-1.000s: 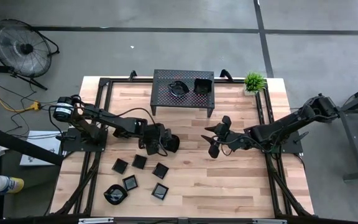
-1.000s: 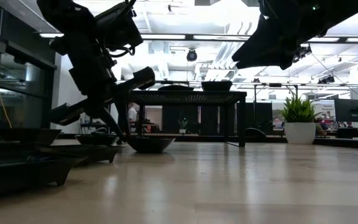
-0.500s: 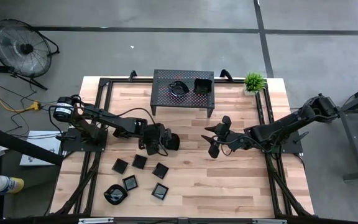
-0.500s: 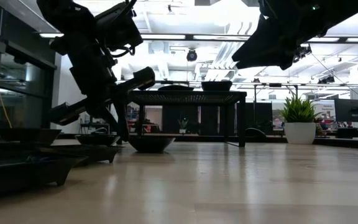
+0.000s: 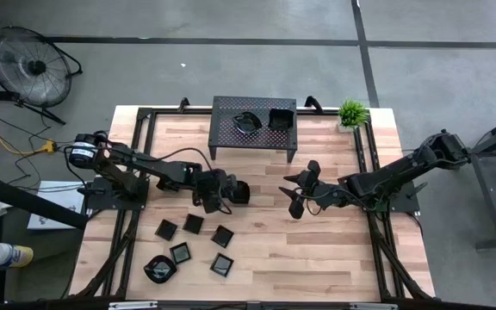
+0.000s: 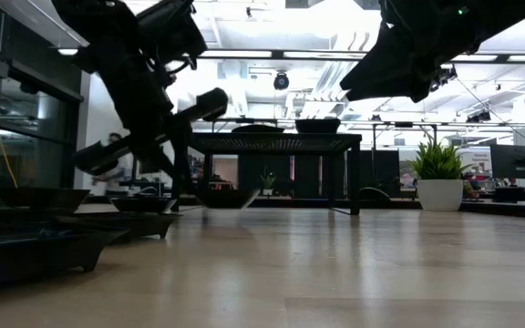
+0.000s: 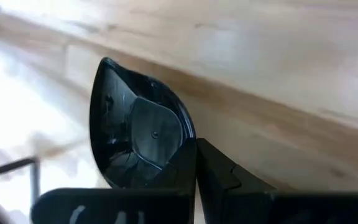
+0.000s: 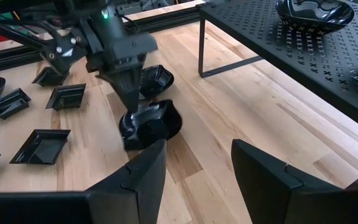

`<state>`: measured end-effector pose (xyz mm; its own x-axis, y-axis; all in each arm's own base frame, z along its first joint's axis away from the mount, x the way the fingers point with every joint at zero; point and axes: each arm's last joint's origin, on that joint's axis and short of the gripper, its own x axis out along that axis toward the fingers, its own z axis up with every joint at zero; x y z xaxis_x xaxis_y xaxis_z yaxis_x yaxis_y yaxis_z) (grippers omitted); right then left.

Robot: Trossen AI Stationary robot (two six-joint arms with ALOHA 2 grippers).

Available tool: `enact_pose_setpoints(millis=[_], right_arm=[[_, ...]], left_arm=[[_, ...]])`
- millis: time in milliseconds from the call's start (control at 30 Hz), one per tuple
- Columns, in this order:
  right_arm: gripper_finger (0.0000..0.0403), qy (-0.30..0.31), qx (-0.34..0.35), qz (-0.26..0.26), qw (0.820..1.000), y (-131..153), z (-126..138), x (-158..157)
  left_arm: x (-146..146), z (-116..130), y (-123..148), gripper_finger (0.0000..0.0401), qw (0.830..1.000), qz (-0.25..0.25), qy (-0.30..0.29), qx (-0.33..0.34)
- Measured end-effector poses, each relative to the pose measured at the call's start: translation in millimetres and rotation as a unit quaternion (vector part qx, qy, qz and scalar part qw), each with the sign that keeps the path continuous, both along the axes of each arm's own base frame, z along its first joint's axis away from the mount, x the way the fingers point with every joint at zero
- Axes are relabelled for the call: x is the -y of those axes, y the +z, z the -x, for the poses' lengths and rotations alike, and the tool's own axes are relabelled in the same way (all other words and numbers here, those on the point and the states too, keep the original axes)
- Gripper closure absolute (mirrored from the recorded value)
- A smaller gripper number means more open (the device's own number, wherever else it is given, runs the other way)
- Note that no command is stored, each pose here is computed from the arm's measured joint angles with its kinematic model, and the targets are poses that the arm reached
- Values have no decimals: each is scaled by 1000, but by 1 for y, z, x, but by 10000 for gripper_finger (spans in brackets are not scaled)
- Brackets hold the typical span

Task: Pick & Place Mini shaped plates
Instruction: Stack the top right black leaf shaped plate on top of the black leaf shaped plates on the shelf

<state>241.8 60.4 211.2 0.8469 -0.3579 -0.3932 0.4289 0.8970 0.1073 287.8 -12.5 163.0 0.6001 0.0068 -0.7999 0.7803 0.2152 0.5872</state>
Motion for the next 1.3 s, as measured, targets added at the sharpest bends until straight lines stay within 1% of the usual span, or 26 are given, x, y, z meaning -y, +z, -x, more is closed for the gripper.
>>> enact_pose_setpoints(millis=[167,333,633,700,800,900,1033,1167,1300], right_arm=[[226,-1,1,-1,1000,0,0,0],[226,-1,1,-1,1000,0,0,0],[226,-1,5,-3,1000,1,0,0],[226,-1,5,-3,1000,1,0,0],[226,-1,5,-3,1000,1,0,0],[226,-1,5,-3,1000,1,0,0],[226,-1,5,-3,1000,1,0,0],[226,-1,5,-2,1000,1,0,0],[226,-1,5,-2,1000,1,0,0]], left_arm=[[-2,5,12,401,999,-7,45,16],[-4,13,26,401,996,4,87,31],[-6,26,50,401,993,-14,107,47],[-6,25,59,401,993,-17,110,44],[-7,22,75,401,991,-35,122,43],[-9,18,91,401,989,-49,130,56],[-17,15,110,401,987,-55,135,63],[-35,14,127,401,984,-64,152,70],[-57,13,144,401,982,-50,158,90]])
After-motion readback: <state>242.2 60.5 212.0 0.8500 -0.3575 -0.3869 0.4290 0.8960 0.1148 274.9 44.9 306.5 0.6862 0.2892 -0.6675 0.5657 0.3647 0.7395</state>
